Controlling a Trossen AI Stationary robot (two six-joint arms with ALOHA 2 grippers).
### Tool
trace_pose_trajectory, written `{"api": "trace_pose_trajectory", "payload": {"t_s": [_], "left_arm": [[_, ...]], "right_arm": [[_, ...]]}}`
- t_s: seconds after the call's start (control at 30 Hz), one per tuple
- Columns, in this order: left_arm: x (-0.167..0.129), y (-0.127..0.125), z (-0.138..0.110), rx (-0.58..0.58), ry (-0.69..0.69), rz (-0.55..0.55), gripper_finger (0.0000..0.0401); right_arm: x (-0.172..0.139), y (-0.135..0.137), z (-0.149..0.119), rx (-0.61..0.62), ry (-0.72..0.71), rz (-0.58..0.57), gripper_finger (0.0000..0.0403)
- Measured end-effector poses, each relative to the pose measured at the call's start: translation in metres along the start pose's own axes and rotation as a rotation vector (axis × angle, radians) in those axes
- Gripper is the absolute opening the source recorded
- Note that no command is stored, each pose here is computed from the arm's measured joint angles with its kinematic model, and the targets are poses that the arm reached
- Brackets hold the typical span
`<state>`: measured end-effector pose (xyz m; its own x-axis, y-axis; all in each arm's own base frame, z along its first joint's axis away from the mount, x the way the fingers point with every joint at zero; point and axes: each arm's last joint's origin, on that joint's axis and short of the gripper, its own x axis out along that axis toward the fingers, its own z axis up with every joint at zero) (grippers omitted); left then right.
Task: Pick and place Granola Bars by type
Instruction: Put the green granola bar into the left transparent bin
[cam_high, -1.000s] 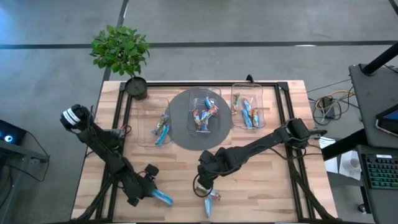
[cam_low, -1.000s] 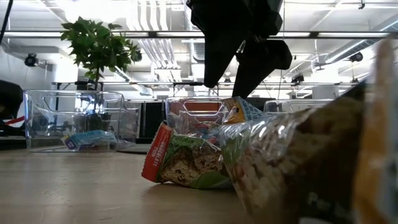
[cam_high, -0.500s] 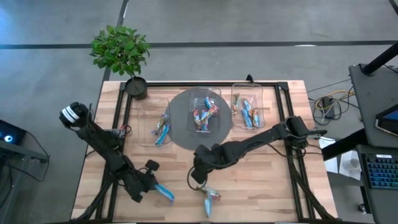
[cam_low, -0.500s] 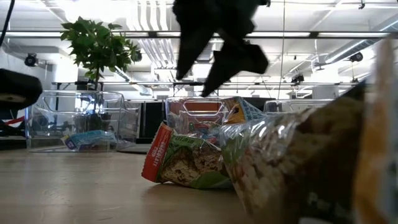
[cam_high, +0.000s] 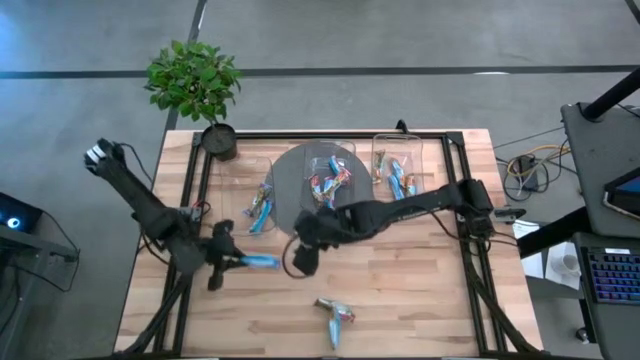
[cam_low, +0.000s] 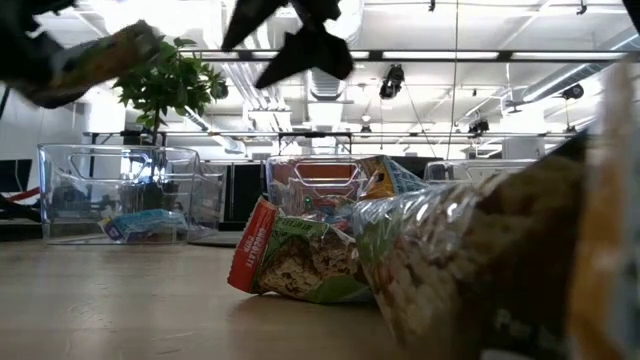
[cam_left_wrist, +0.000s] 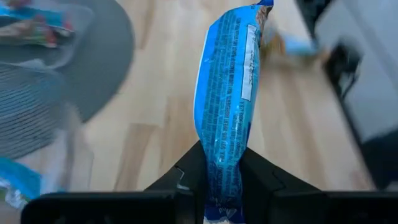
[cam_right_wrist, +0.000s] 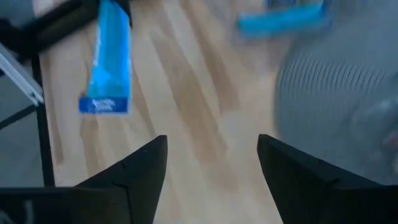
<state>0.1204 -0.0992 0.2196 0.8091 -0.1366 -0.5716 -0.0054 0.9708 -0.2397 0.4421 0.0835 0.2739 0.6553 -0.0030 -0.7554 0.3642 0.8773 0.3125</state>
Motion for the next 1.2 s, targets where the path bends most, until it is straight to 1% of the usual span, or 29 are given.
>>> {"api": "trace_pose_trajectory", "payload": {"t_s": [0.1,0.17,0.27,0.33,0.4,0.5,0.6,0.63,0.7,0.83,0.93,1.07,1.2], "left_arm": [[-0.012,0.013,0.012,-0.119,-0.087,-0.004,0.0048],[-0.019,0.023,0.017,-0.188,-0.138,0.019,0.0048],[-0.026,0.043,0.018,-0.331,-0.191,0.164,0.0048],[-0.031,0.057,0.016,-0.492,-0.232,0.266,0.0048],[-0.035,0.069,0.014,-0.684,-0.285,0.337,0.0048],[-0.036,0.081,0.011,-0.951,-0.376,0.376,0.0048],[-0.034,0.089,0.006,-1.135,-0.452,0.397,0.0048],[-0.031,0.091,0.005,-1.173,-0.466,0.406,0.0048],[-0.026,0.094,-0.002,-1.188,-0.444,0.437,0.0048],[-0.019,0.097,-0.011,-1.164,-0.419,0.465,0.0048],[-0.015,0.097,-0.013,-1.148,-0.428,0.458,0.0056],[-0.015,0.098,-0.013,-1.136,-0.424,0.464,0.009],[-0.016,0.097,-0.011,-1.094,-0.408,0.462,0.0128]], "right_arm": [[-0.009,-0.008,0.022,-0.037,-0.055,0.006,0.025],[-0.013,-0.015,0.035,-0.022,-0.088,0.004,0.0257],[-0.016,-0.028,0.049,0.007,-0.116,-0.01,0.0266],[-0.016,-0.036,0.054,0.024,-0.123,-0.024,0.0271],[-0.015,-0.041,0.057,0.039,-0.126,-0.033,0.0275],[-0.015,-0.044,0.058,0.044,-0.127,-0.038,0.0277],[-0.013,-0.044,0.058,0.044,-0.124,-0.041,0.0274],[-0.013,-0.044,0.058,0.045,-0.123,-0.042,0.0273],[-0.012,-0.044,0.057,0.045,-0.121,-0.044,0.027],[-0.012,-0.044,0.057,0.046,-0.119,-0.045,0.0266],[-0.012,-0.043,0.056,0.046,-0.114,-0.045,0.0265],[-0.011,-0.044,0.053,0.045,-0.088,-0.06,0.0267],[-0.011,-0.045,0.049,0.041,-0.055,-0.077,0.027]]}}
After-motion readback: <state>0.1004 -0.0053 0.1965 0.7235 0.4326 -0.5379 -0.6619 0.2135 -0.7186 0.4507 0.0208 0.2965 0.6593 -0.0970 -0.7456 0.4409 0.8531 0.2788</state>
